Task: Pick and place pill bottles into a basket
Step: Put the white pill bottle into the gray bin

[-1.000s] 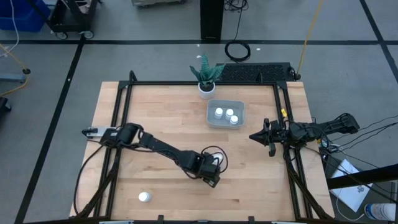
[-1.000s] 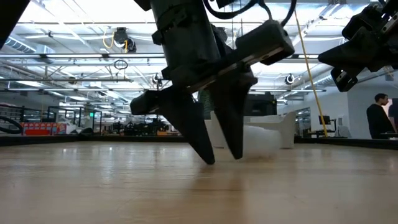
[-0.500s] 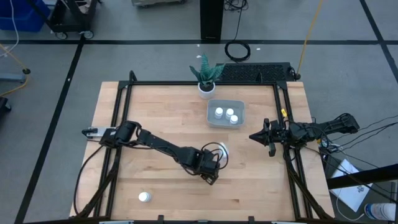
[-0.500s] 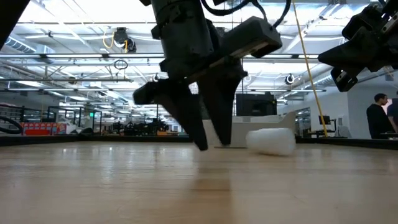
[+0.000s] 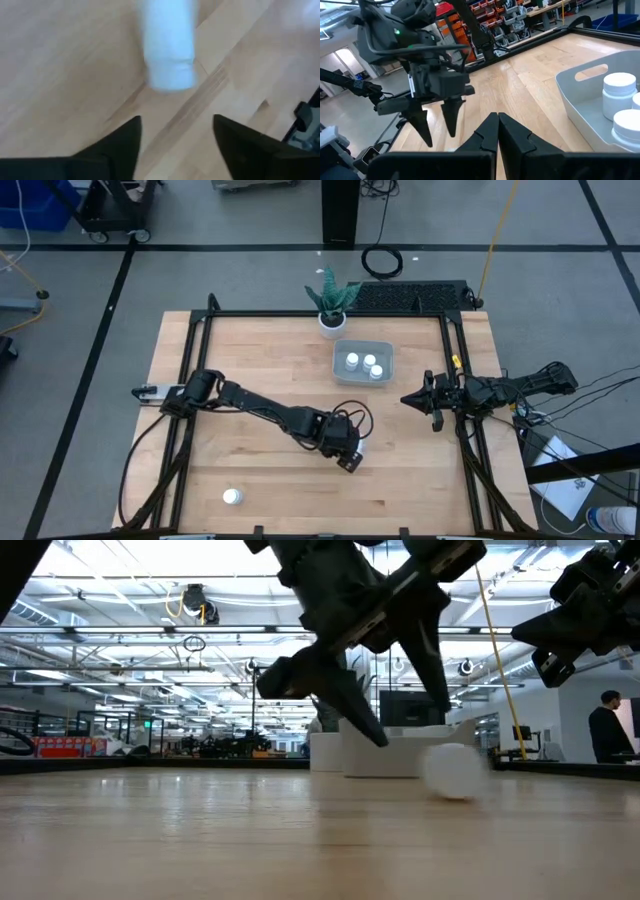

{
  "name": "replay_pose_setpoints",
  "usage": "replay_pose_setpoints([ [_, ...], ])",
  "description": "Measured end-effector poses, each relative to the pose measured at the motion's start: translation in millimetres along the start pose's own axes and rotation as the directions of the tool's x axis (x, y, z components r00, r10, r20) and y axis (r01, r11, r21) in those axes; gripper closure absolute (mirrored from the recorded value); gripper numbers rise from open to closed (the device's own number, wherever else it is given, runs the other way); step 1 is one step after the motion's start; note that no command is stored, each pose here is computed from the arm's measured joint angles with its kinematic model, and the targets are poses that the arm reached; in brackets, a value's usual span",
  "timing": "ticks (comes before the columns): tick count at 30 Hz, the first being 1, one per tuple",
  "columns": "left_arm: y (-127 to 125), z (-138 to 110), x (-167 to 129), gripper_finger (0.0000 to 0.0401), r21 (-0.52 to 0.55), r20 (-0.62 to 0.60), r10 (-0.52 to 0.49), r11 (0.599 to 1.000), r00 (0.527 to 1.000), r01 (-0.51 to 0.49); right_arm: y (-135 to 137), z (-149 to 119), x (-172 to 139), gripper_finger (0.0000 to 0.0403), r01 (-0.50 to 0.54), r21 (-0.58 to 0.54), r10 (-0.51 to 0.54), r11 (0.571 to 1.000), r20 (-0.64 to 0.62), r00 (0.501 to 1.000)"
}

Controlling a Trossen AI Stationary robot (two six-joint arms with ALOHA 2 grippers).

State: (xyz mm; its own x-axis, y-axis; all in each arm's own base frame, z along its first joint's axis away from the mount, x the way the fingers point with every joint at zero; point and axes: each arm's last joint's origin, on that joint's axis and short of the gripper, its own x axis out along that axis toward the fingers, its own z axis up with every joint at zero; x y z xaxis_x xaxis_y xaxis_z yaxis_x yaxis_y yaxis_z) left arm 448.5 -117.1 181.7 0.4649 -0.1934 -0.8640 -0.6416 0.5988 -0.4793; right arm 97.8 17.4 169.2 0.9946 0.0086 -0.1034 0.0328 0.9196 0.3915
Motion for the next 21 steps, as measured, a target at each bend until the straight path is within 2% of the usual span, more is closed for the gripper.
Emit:
replay_pose_setpoints([
  [3,-1.9,-3.3,0.2,0.0089,-0.020,-0.028,-0.017,1.000,0.999,0.017,0.0,0.0,0.0,0.0399,0.000,0.000,0.000,1.000,0.000,1.000],
  [8,-10.5,-3.1,-0.1,0.0012,-0.142,0.001,-0.090,0.986,0.996,0.089,0.0,0.0,0.0,0.0398,0.000,0.000,0.000,1.000,0.000,1.000],
  [10,-8.8,1.1,-0.3,0.0005,-0.165,0.042,-0.074,0.983,0.996,0.080,0.0,-0.1,0.0,0.0399,0.000,0.000,0.000,1.000,-0.001,1.000],
  [14,-4.4,10.3,-0.2,0.0016,-0.168,0.112,-0.042,0.984,0.993,0.060,0.0,-0.1,0.0,0.0399,0.000,0.000,0.000,1.000,-0.001,1.000],
  [21,7.9,27.1,5.3,0.0030,-0.183,0.118,-0.011,0.982,0.993,0.033,0.0,0.0,0.0,0.0399,0.000,0.000,0.000,1.000,0.000,1.000],
])
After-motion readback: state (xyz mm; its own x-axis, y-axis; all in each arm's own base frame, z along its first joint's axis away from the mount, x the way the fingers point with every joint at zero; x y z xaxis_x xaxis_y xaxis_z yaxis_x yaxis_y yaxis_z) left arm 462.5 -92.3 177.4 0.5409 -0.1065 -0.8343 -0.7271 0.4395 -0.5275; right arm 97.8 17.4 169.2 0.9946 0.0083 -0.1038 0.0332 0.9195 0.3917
